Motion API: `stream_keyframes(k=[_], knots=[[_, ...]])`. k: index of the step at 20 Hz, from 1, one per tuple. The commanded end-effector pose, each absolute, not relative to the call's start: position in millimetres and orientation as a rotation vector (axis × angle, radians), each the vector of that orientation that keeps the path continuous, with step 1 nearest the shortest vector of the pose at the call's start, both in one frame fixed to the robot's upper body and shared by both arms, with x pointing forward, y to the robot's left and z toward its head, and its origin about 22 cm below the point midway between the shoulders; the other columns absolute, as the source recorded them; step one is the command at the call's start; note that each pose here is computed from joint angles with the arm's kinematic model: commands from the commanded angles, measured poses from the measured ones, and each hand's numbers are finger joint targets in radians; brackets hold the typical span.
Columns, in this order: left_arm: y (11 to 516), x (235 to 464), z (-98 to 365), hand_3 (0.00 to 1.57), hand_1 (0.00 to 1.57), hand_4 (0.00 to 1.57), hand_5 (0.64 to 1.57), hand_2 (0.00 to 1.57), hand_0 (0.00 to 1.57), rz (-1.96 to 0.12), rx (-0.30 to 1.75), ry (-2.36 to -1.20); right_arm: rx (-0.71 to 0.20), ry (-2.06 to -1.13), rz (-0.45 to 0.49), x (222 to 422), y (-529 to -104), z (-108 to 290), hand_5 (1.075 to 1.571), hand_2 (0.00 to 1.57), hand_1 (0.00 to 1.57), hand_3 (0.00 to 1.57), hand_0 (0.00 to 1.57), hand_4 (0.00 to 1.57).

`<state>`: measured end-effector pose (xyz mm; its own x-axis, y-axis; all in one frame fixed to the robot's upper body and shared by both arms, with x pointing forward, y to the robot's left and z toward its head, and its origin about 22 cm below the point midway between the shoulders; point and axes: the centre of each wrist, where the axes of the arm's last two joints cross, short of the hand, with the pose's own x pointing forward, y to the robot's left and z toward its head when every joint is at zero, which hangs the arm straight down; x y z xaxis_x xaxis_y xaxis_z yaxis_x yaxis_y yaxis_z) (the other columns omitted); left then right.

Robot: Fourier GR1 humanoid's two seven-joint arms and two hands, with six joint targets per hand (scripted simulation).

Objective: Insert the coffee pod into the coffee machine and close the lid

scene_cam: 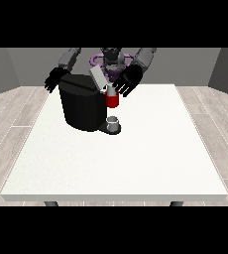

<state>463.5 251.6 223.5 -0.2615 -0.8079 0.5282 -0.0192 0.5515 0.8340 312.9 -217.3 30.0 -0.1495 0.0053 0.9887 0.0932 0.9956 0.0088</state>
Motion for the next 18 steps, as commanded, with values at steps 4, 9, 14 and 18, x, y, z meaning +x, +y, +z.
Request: stream_keyframes(k=[4,9,14,18], knots=[[254.9,463.6,222.0,1.03,1.13,0.44,1.571,1.17,1.13,-0.914,0.728,-1.692,-0.057,-1.768,-0.089,318.0,-201.7,43.9,1.571,0.00,0.00,0.00,0.00,0.40],[257.8,464.7,233.2,0.96,1.09,0.40,1.571,1.13,1.09,-0.912,0.749,-1.654,-0.071,-1.746,-0.064,315.5,-195.0,44.8,1.571,0.00,0.00,0.00,0.00,0.43],[266.4,462.6,230.2,0.96,1.05,0.36,1.571,1.12,1.05,-0.913,0.767,-1.672,-0.058,-1.761,-0.091,323.9,-222.3,56.2,1.571,0.00,0.00,0.00,0.00,0.46],[255.3,462.7,214.1,0.90,1.02,0.37,1.571,1.09,1.02,-0.958,0.726,-1.662,-0.091,-1.726,-0.111,317.9,-218.5,37.8,1.571,0.00,0.00,0.00,0.00,0.41]])
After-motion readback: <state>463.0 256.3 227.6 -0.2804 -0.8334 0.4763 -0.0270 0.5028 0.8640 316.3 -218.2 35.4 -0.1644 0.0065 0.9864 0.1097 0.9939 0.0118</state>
